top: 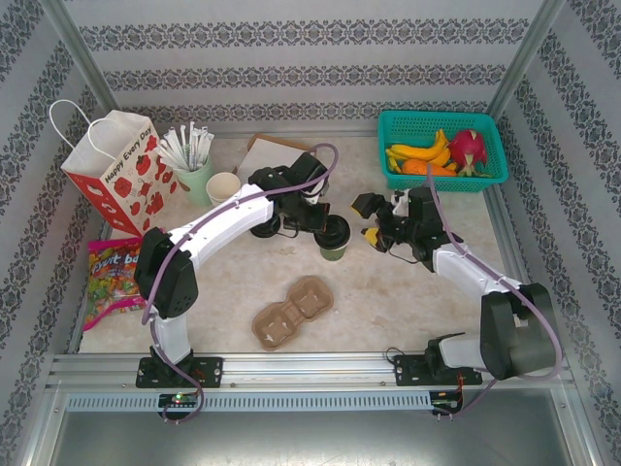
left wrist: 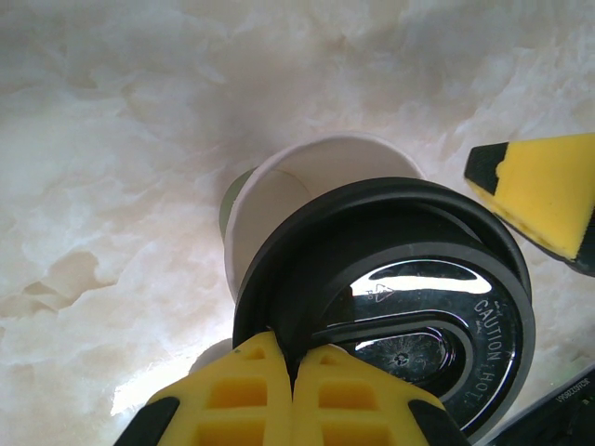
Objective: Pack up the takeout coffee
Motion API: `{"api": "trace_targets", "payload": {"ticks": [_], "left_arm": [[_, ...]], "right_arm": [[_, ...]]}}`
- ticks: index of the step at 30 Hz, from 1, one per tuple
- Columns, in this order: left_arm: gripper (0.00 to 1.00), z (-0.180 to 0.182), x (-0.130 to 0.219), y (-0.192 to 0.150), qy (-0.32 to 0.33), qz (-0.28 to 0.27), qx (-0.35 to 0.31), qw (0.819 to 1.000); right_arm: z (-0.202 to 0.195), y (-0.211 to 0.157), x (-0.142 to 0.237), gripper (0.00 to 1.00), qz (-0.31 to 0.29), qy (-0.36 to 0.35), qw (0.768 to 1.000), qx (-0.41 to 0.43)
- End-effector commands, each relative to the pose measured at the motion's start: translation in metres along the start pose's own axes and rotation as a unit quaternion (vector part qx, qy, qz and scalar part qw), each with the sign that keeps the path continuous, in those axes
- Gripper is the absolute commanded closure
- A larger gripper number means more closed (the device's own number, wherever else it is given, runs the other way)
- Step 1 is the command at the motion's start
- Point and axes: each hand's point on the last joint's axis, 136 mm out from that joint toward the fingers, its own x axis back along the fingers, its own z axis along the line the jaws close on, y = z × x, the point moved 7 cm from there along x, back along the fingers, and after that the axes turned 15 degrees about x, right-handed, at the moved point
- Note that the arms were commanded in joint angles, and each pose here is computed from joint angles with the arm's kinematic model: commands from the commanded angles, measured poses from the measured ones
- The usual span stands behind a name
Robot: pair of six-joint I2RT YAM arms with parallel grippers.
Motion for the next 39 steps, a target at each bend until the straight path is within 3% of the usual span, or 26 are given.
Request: {"api": "trace_targets", "payload": {"ticks": [1, 24, 39], "left_arm": [[1.0, -0.011, -0.006, 0.005, -0.007, -0.011, -0.016, 1.0], [1.0, -0.006, -0.016, 0.011, 0.029, -0.015, -0.035, 0.999], [1.0, -0.003, -0.042, 0.008, 0.024, 0.01, -0.027, 0.999]], "right_arm": [[0.007, -0.002, -0.005, 0.02, 0.01, 0.018, 1.0, 0.009], [0.007, -0.005, -0.016, 0.02, 0.026, 0.021, 0.999, 0.013], [0.006, -0.005, -0.017, 0.02, 0.026, 0.023, 0.999, 0.011]]}}
